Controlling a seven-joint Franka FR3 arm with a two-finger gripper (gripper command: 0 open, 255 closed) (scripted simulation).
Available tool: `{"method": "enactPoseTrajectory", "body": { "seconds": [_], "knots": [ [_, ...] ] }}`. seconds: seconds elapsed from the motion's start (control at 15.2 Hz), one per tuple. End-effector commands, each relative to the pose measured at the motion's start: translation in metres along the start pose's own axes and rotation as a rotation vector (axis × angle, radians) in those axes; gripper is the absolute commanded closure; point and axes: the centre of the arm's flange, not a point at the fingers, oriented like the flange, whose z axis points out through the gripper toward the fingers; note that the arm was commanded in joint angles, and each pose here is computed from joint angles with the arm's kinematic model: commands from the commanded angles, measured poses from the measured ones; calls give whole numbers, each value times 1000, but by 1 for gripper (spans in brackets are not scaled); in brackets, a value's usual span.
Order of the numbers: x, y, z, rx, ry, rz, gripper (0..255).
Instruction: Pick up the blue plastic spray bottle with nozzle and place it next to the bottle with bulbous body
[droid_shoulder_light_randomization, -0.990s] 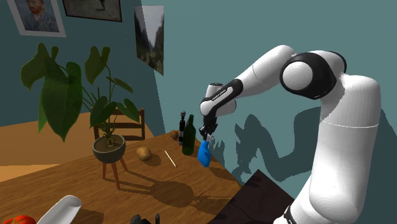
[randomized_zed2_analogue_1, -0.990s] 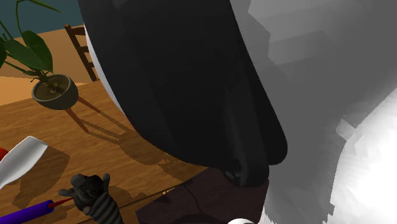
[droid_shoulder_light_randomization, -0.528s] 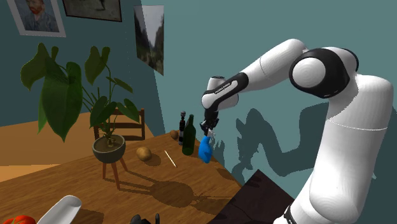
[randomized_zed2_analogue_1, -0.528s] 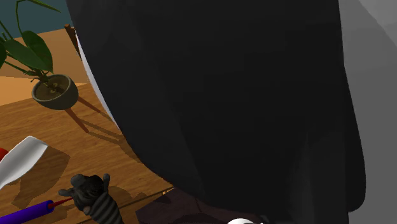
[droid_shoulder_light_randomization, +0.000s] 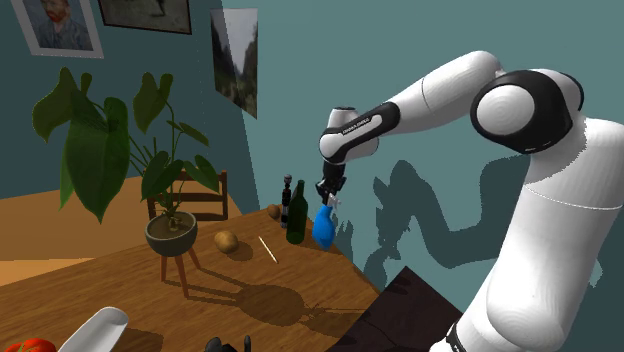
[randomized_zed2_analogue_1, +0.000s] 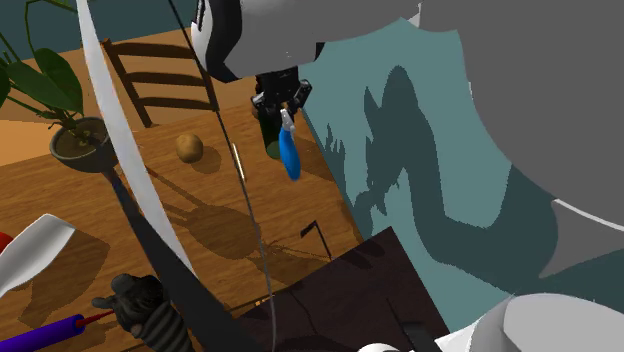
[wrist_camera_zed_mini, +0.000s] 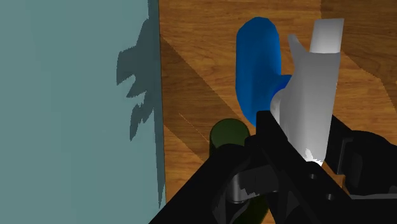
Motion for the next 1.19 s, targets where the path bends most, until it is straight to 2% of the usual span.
{"method": "enactPoseTrajectory", "body": {
  "seconds": [0.0, 1.12],
  "knots": [
    [1, 0, -11, 0, 0, 0, 255],
    [1, 0, -101, 0, 0, 0, 255]
  ]
}}
